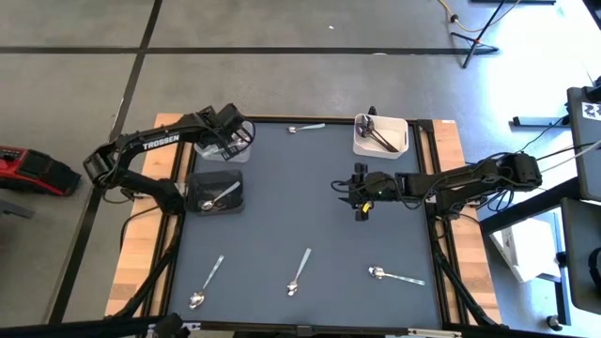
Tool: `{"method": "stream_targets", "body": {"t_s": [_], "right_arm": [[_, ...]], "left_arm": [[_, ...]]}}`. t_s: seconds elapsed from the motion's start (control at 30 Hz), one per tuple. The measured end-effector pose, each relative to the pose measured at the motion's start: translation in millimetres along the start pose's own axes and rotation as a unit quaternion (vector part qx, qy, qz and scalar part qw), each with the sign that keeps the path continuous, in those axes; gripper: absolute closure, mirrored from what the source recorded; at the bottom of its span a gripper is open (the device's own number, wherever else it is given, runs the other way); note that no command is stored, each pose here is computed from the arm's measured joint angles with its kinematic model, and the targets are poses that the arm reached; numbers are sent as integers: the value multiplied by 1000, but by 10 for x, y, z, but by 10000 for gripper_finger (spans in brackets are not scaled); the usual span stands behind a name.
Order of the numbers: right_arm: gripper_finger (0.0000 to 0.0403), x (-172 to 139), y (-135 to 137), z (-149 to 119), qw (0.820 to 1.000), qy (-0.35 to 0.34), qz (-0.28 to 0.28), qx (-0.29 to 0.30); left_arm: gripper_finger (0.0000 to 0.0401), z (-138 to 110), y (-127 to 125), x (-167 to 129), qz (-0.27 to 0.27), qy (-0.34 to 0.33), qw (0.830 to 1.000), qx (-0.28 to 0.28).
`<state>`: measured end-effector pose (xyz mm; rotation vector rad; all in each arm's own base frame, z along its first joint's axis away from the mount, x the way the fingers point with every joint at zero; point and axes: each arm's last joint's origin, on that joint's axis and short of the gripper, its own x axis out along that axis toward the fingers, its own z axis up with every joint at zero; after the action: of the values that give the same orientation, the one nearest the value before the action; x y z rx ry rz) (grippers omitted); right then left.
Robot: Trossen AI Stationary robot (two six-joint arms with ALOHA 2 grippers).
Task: Sort silverware by color (type)
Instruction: Put the blue spoon into the black bin
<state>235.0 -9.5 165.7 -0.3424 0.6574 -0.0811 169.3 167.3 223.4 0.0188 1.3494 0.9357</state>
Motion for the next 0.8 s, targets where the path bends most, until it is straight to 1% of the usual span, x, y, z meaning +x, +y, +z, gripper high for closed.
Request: {"method": "stream_targets", "body": {"t_s": [0.17, 0.33, 0.5, 0.6, 0.67, 0.8], "right_arm": [[205, 0, -7, 13, 1000, -5, -7, 1], [205, 0, -13, 18, 1000, -6, -15, 2], [205, 0, -16, 25, 1000, -10, -16, 1], [205, -1, -22, 48, 1000, -22, -19, 3], [205, -2, -13, 58, 999, -32, -1, 3], [205, -4, 5, 86, 998, -56, 38, -3]], "left_arm": [[286, 10, -37, -21, -1, -4, 1000, -28], [292, 42, -197, -121, -14, -26, 999, -15], [293, 84, -372, -336, -32, -74, 997, -13], [293, 128, -504, -508, -58, -106, 992, -18], [293, 137, -613, -599, -85, -123, 989, -23], [293, 153, -860, -756, -152, -153, 974, -66]]}}
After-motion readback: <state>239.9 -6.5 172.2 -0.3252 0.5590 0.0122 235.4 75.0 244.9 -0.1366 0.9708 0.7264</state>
